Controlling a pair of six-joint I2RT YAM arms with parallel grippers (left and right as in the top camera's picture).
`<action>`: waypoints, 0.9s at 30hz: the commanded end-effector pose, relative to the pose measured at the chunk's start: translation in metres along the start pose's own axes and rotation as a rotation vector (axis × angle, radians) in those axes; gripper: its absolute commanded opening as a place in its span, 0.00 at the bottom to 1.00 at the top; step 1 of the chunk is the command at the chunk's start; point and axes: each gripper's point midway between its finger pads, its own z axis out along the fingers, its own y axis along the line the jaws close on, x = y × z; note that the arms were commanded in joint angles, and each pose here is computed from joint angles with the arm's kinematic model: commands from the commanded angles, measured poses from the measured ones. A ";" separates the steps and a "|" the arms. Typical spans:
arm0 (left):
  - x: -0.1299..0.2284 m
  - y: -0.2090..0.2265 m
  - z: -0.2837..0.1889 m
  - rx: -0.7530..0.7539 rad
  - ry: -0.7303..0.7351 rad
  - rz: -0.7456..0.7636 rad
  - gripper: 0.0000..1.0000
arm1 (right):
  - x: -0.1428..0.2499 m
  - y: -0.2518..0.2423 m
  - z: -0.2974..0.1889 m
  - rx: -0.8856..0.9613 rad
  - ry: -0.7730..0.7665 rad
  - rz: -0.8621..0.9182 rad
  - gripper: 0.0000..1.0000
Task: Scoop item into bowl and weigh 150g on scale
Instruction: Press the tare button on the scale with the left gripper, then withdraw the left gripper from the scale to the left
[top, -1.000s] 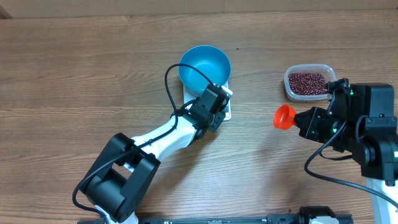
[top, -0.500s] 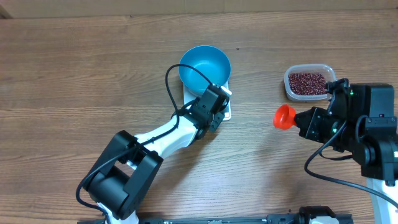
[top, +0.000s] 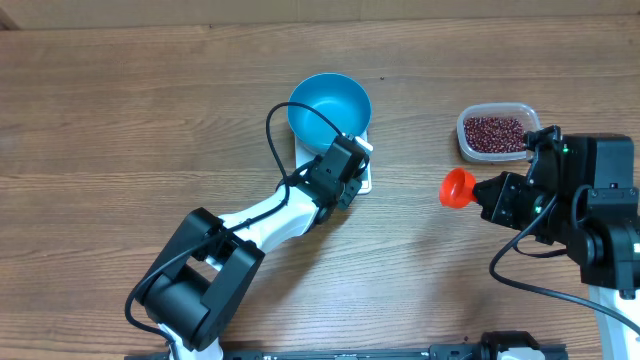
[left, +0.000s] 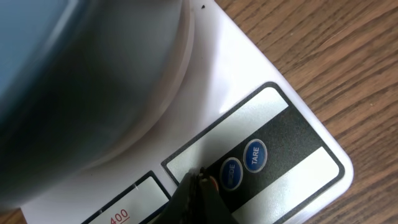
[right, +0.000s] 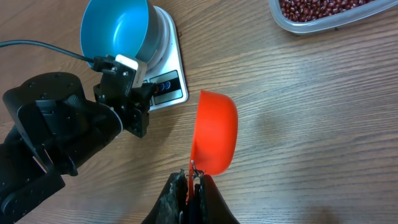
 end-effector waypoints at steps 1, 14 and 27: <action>0.010 0.000 0.008 -0.012 0.028 0.014 0.04 | -0.006 0.002 -0.006 -0.001 -0.029 -0.009 0.04; -0.002 -0.004 -0.008 0.000 0.001 0.030 0.04 | -0.007 0.002 -0.007 -0.003 -0.036 -0.012 0.04; -0.051 -0.009 -0.147 0.131 -0.184 -0.021 0.04 | -0.007 0.003 -0.007 -0.003 -0.036 -0.012 0.04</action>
